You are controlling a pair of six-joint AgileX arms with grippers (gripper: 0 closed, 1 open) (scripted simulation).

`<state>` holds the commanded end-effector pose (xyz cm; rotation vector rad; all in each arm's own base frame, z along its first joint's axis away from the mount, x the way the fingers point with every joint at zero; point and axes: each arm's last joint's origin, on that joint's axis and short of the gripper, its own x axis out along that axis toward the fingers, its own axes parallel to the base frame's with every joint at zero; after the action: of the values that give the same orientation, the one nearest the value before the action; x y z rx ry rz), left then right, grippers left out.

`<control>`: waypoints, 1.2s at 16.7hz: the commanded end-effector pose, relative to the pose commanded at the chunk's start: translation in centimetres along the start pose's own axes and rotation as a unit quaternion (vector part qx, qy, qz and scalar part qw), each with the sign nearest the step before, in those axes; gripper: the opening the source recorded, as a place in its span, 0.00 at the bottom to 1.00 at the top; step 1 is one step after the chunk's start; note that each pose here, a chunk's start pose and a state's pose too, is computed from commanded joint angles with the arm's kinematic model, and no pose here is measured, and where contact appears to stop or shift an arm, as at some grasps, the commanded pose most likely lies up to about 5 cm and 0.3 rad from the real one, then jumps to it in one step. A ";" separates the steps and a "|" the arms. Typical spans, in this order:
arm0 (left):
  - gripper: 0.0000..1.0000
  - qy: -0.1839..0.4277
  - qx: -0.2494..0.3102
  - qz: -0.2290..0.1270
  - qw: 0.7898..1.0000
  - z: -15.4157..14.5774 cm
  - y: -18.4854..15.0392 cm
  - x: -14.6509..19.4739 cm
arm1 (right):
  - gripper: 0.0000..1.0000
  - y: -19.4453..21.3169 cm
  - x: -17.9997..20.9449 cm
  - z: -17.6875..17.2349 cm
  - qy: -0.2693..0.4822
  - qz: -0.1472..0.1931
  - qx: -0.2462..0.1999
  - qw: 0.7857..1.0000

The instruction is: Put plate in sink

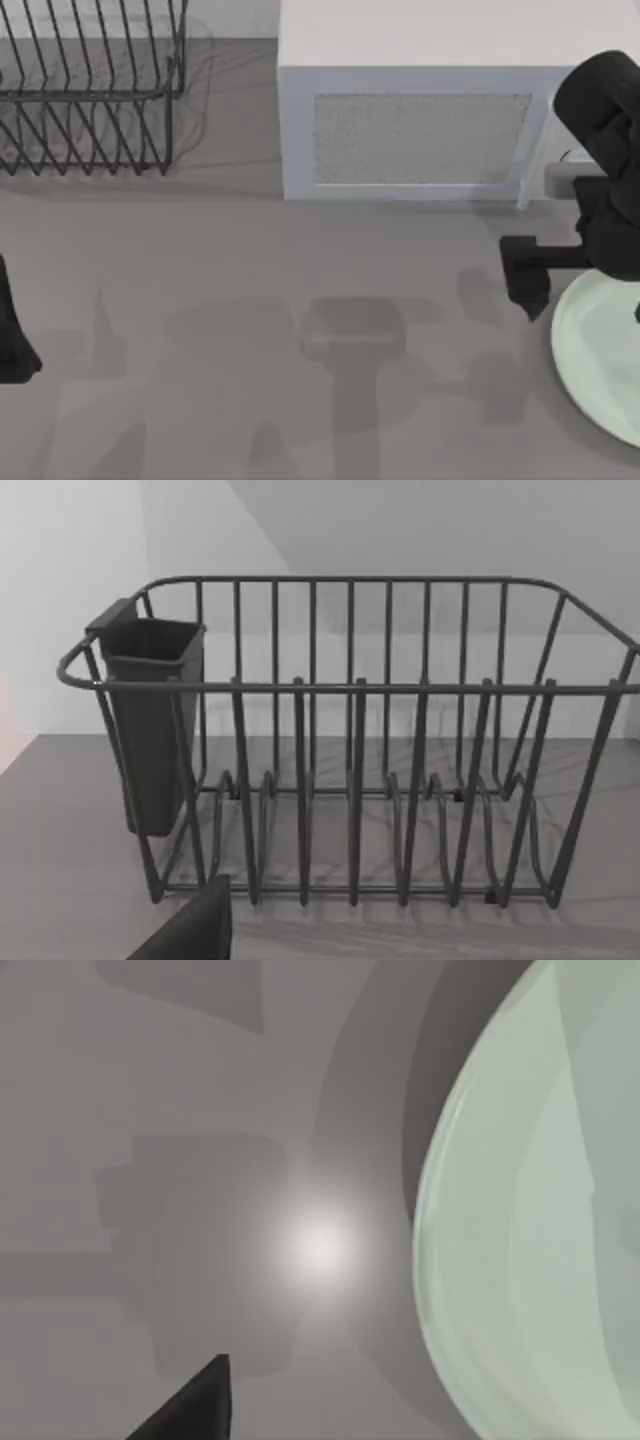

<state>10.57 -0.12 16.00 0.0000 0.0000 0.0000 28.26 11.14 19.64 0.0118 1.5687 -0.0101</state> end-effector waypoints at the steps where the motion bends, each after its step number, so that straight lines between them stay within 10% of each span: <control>1: 1.00 0.000 0.000 0.000 1.000 0.0 0.0 0.0 | 1.00 0.0 0.1 0.0 0.000 0.000 0.000 1.000; 16: 1.00 0.000 0.000 0.000 1.000 0.0 0.0 0.0 | 1.00 0.2 10.2 0.0 0.001 -0.001 -0.002 1.000; 20: 1.00 0.000 0.000 0.000 1.000 0.0 0.0 0.0 | 0.70 0.2 10.2 0.0 0.001 -0.001 -0.002 1.000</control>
<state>10.57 -0.12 16.00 0.0000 0.0000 0.0000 28.25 11.31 9.44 0.0079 1.5708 -0.0079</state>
